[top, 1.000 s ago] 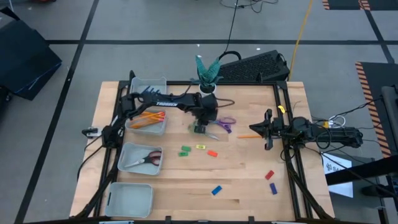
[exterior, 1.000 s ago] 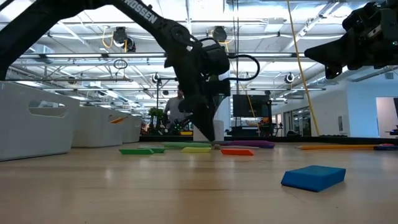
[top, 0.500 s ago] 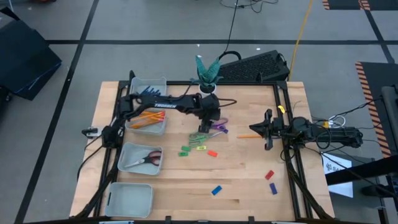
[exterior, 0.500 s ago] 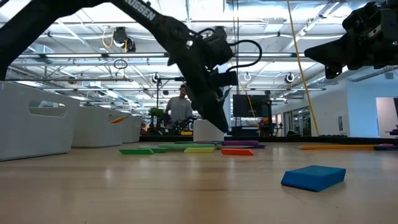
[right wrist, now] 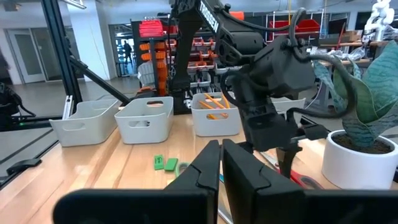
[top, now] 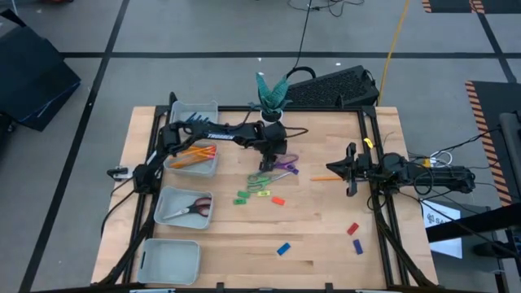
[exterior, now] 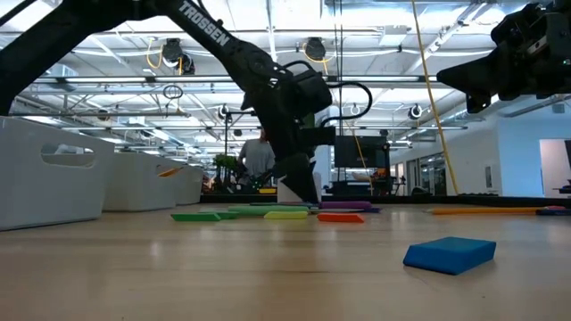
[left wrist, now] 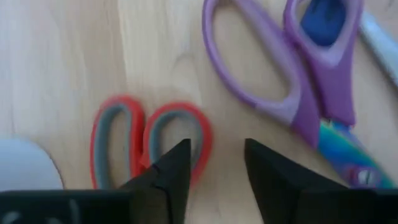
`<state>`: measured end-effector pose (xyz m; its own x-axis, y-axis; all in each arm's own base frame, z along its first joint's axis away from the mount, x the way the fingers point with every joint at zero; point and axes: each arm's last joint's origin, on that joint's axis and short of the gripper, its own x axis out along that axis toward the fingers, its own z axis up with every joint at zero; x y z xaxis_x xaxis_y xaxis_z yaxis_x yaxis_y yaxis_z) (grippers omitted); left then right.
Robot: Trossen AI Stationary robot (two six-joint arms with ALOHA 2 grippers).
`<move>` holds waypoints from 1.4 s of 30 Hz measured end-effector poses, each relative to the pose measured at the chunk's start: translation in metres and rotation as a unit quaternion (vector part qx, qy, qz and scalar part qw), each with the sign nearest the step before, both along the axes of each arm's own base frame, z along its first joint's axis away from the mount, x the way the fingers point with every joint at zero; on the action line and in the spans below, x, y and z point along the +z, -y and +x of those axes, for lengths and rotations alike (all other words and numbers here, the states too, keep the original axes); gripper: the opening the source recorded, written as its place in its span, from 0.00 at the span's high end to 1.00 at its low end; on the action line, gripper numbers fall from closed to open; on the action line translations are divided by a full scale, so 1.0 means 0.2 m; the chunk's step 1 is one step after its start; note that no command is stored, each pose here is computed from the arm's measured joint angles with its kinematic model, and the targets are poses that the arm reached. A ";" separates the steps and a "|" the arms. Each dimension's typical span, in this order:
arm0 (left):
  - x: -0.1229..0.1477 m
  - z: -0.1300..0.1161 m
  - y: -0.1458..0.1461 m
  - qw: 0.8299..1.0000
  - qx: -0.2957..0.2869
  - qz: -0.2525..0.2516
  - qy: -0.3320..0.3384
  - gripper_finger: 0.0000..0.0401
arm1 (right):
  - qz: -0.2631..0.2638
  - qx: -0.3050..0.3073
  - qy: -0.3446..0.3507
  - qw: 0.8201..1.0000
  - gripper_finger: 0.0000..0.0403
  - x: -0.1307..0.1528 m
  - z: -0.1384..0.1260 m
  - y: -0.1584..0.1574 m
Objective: Sort crayons/erasers/pens/pencils in bins
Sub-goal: Put the orange scissors into the middle bottom gray bin
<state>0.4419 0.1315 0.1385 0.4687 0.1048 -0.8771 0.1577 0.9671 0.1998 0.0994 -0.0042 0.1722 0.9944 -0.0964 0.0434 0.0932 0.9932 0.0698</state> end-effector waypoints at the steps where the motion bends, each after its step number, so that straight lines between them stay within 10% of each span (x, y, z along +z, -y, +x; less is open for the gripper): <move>1: 0.00 0.00 0.01 1.000 0.007 -0.003 -0.006 0.66 | 0.000 0.000 0.000 1.000 0.97 0.00 0.00 0.00; 9: -0.01 -0.03 0.05 0.996 0.067 -0.040 -0.039 0.96 | 0.000 0.000 0.000 1.000 0.97 0.00 0.00 0.00; 22: 0.06 -0.05 0.13 0.992 0.102 -0.052 -0.050 0.98 | 0.000 0.000 0.000 1.000 0.97 0.00 0.00 0.00; 35: 0.61 -0.16 0.35 0.989 0.104 -0.081 0.069 0.99 | 0.000 0.000 0.000 1.000 0.97 0.00 0.00 0.00; 42: 0.47 -0.18 0.12 0.975 0.196 -0.103 0.027 0.84 | 0.000 0.000 -0.001 1.000 0.97 0.00 0.00 0.00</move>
<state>0.4060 0.1067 0.2328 0.4735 0.1094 -0.8740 -0.2373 0.9714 -0.0070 0.0996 -0.0042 0.1720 0.9945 -0.0963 0.0407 0.0934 0.9932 0.0696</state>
